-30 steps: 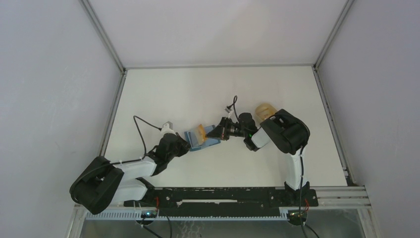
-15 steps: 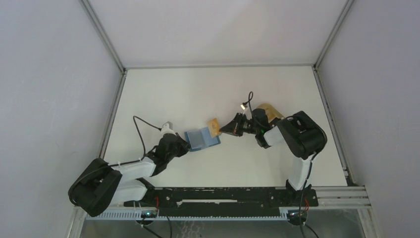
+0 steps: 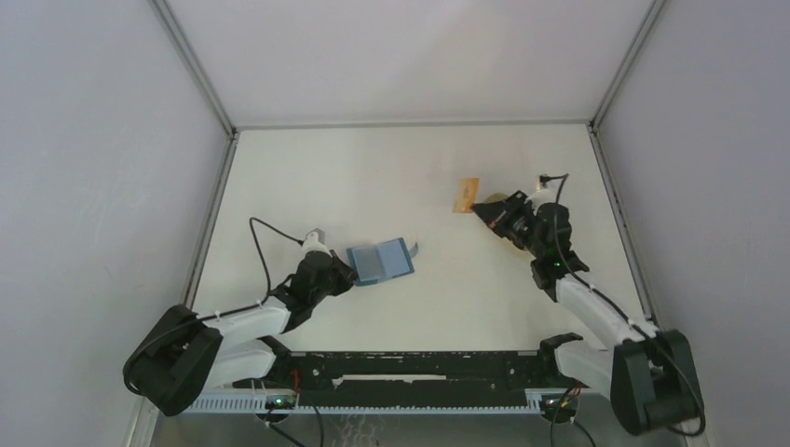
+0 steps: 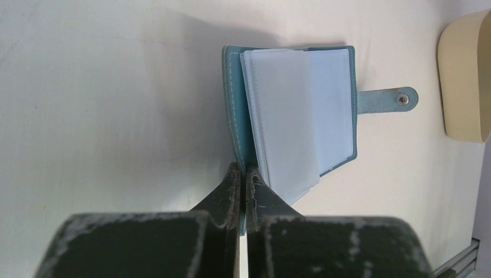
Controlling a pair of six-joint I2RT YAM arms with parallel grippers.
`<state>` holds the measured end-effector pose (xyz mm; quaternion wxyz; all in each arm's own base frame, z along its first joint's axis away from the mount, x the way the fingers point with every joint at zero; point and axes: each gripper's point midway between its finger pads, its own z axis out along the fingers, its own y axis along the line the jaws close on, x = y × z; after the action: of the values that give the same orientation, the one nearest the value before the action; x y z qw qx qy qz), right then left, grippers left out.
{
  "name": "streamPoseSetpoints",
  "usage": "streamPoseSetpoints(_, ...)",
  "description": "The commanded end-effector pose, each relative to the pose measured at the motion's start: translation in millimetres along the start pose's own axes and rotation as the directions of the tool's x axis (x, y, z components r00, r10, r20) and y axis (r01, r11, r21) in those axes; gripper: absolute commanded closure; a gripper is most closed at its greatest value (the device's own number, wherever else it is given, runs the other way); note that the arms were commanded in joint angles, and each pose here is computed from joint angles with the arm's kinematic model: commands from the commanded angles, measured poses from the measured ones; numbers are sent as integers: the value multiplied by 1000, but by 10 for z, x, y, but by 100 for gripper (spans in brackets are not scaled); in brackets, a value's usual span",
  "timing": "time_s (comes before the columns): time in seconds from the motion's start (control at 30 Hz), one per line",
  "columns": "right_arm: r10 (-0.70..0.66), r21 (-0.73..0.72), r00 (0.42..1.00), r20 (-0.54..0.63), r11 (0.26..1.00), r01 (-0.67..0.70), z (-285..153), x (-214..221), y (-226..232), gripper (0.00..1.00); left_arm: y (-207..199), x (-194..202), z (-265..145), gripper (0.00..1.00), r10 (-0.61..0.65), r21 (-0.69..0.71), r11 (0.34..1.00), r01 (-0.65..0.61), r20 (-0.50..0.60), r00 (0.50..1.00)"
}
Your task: Take the credit cards out of the card holder
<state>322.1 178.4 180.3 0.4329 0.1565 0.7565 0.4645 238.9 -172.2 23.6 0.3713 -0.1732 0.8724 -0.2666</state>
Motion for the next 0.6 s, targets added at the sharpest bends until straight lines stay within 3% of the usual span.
streamPoseSetpoints(0.0,20,231,982,190,971,-64,-357,-327,-399,100,237,185,-60,100,90,-72,993,-96,-81,993)
streamPoseSetpoints(0.3,82,324,918,387,920,-219,-858,-575,-730,100,190,162,-68,100,93,-56,994,-97,-76,993)
streamPoseSetpoints(0.57,156,346,891,427,882,-320,-912,-589,-1032,100,199,153,-78,100,87,-60,994,-92,-72,994)
